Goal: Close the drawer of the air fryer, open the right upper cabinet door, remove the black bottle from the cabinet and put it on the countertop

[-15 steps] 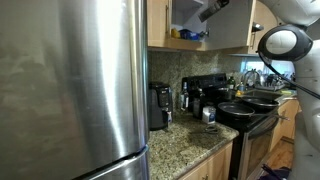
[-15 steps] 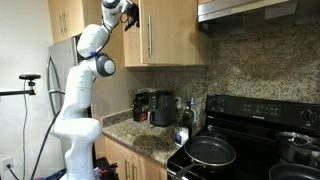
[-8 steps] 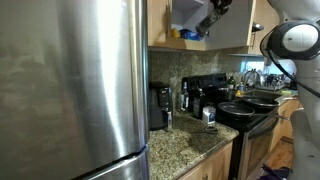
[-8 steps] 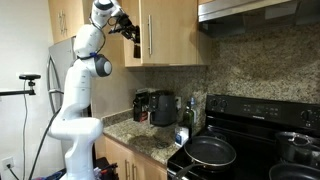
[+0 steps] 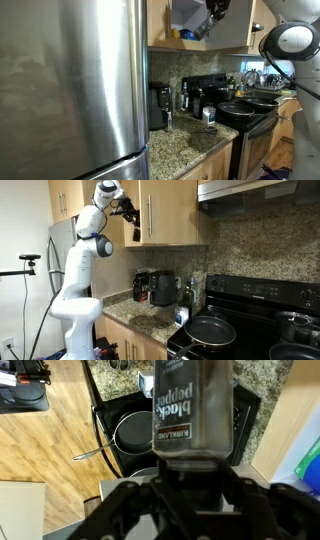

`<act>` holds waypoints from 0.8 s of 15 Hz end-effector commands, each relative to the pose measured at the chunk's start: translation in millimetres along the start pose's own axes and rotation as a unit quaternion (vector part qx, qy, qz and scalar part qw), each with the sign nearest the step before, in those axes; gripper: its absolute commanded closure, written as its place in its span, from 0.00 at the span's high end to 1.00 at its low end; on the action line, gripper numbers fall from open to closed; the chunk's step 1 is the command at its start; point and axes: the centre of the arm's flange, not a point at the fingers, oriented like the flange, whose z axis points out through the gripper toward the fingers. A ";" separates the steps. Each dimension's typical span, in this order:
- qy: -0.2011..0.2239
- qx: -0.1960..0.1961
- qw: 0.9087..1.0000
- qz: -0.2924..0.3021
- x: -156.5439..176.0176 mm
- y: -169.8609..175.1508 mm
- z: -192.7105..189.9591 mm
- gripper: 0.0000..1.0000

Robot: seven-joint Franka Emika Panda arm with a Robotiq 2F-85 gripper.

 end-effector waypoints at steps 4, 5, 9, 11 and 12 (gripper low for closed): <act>0.025 -0.081 0.990 -0.109 -85.1 19.3 87.7 0.27; 0.031 -0.092 0.987 -0.125 -97.5 22.8 97.1 0.27; 0.046 -0.163 0.969 -0.179 -134.5 33.8 116.7 0.27; 0.053 -0.182 0.964 -0.188 -144.1 40.8 125.4 0.27; 0.051 -0.167 0.970 -0.171 -143.0 43.6 127.7 0.27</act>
